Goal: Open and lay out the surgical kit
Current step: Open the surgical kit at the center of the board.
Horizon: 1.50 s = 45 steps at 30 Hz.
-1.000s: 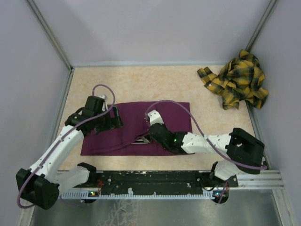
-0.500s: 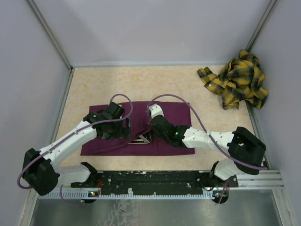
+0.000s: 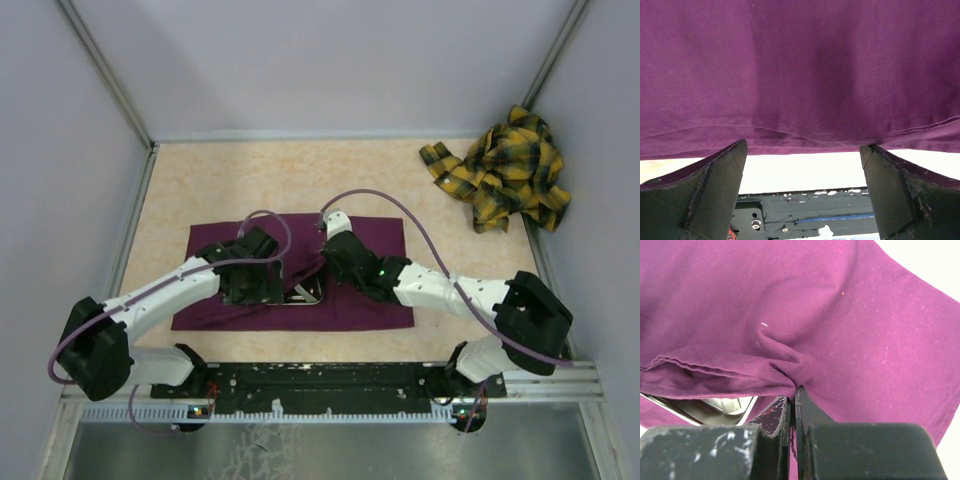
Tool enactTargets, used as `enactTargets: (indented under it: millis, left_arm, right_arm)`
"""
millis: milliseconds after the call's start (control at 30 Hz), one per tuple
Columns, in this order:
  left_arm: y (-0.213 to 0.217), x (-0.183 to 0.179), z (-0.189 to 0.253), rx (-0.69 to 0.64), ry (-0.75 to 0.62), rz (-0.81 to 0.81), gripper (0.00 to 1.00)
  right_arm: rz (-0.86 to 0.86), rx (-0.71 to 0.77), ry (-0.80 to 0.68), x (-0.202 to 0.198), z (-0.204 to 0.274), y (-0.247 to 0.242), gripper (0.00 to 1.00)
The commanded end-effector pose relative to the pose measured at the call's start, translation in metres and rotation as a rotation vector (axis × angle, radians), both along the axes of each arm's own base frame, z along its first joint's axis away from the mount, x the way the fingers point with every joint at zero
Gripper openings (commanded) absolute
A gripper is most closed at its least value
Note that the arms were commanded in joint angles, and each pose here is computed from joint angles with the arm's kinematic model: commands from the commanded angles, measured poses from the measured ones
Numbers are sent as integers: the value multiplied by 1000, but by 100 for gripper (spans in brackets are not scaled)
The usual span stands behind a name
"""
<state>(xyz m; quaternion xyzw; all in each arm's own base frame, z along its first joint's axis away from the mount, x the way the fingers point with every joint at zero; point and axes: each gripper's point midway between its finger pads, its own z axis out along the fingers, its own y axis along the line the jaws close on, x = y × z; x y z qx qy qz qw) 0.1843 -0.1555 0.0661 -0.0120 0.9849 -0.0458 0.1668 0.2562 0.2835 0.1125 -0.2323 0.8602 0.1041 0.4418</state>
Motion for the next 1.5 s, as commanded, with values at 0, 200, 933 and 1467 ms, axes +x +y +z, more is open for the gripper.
enactTargets:
  millis: [0,200,933,1467]
  left_arm:
    - [-9,-2,2,-35,-14,-3,99]
    - [-13,-2,8,-46,-39,-16,99]
    - [0,46,24,97,-198,91,94]
    - [8,97,36,60,-240,154,8]
  right_arm:
    - [-8,112,-88,20,55,12,0]
    - [-3,110,-86,24,58,14,0]
    - [-4,115,-114,25,84,7,0]
    - [-46,93,-134,43,102,4,0]
